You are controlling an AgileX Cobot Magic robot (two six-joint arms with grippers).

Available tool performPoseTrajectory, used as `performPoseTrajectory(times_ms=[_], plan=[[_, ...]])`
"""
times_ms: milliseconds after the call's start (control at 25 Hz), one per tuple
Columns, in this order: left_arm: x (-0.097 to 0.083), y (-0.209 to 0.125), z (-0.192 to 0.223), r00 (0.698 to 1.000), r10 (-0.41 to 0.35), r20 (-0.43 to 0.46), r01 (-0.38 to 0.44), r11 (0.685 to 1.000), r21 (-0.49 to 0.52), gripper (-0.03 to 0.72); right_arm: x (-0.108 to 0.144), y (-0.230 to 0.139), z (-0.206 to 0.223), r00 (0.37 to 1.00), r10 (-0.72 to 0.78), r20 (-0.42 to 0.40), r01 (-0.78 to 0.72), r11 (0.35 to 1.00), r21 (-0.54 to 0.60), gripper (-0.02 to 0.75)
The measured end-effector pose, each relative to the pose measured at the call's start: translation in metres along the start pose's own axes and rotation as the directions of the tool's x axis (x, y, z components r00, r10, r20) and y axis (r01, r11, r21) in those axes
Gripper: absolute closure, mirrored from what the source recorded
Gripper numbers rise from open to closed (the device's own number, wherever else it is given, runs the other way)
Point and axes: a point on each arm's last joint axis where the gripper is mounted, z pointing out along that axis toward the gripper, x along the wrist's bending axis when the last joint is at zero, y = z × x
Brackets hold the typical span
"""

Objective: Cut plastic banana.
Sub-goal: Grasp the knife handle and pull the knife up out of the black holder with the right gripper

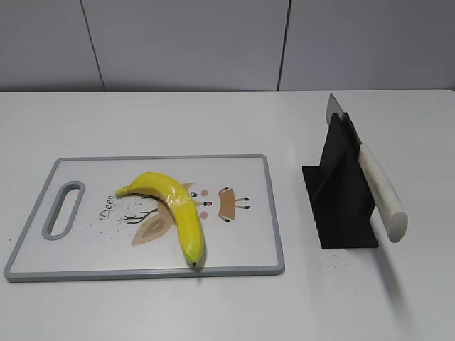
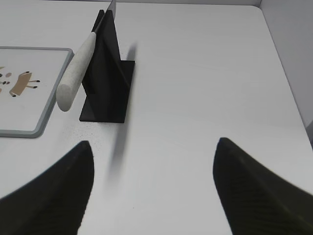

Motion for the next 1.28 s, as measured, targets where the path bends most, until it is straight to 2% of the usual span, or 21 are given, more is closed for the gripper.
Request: performPoseTrajectory(times_ms=[440,680,960,1120,1280], plan=[[0.000,0.000,0.000,1.000,0.000,0.000,0.000,1.000,0.000,0.188,0.000,0.004,0.000,1.000,-0.004,0.009,0.004,1.000,0.010,0.164],[0.000,0.000,0.000,1.000,0.000,0.000,0.000,1.000,0.000,0.190,0.003,0.046,0.020,1.000,0.012,0.014,-0.014,0.986,0.169,0.164],[0.000,0.000,0.000,1.000,0.000,0.000,0.000,1.000,0.000,0.191,0.006,0.081,0.074,0.999,0.019,0.027,-0.028,0.916,0.401,0.164],[0.000,0.000,0.000,1.000,0.000,0.000,0.000,1.000,0.000,0.191,0.017,0.086,0.104,0.999,-0.002,-0.033,0.018,0.860,0.510,0.164],[0.000,0.000,0.000,1.000,0.000,0.000,0.000,1.000,0.000,0.191,0.048,0.093,0.127,0.989,-0.032,-0.147,0.112,0.810,0.576,0.164]])
